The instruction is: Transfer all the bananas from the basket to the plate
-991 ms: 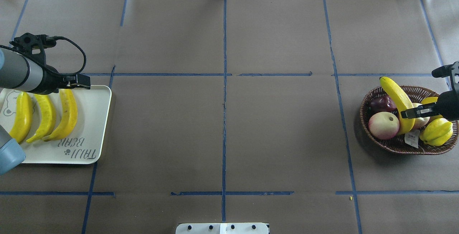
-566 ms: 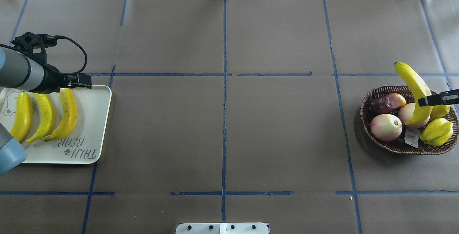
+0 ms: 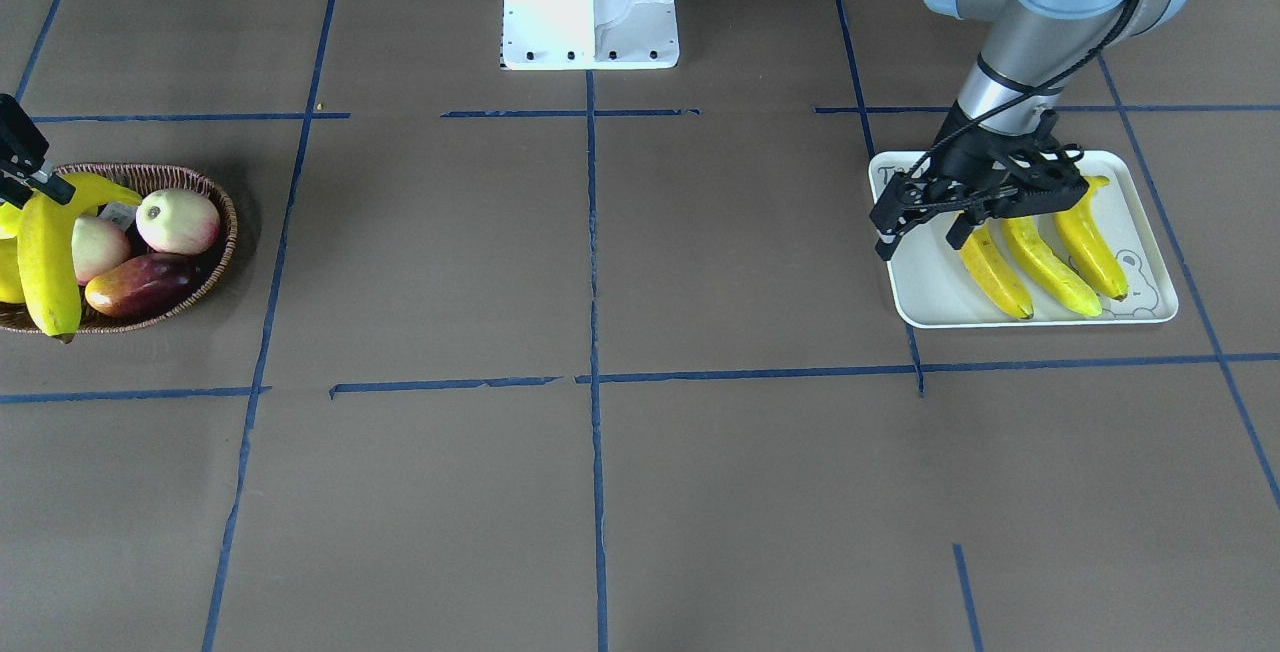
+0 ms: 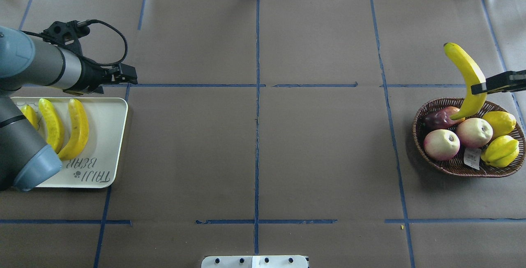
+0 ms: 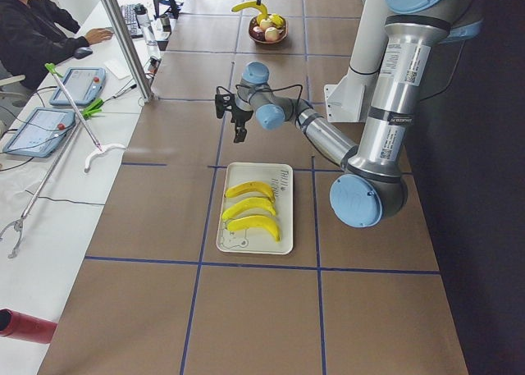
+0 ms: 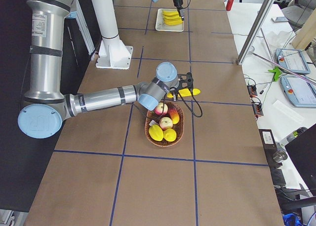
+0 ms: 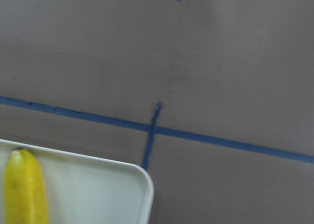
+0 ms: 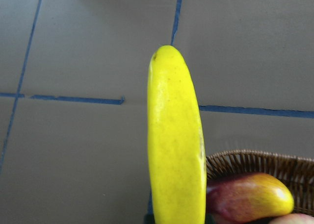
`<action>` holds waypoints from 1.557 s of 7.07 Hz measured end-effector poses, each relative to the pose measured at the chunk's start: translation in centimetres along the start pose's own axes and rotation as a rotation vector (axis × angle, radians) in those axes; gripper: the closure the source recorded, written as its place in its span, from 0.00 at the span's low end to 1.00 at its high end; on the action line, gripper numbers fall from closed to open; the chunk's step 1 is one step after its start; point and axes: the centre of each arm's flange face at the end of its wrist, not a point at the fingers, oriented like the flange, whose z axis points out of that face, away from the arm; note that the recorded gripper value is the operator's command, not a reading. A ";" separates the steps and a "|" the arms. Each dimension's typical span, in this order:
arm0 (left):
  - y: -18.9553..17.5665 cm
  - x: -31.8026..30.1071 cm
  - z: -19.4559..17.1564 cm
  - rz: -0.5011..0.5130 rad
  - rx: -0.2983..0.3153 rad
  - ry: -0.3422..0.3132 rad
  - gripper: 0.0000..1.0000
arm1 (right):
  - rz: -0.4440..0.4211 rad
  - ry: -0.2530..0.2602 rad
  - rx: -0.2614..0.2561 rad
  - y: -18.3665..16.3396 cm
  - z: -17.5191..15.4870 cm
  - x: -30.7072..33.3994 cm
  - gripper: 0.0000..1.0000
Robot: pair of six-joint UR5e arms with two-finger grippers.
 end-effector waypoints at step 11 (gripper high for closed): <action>7.5 22.7 1.7 -0.262 -0.180 0.473 0.01 | 0.181 -0.307 0.126 12.7 21.5 -32.7 0.98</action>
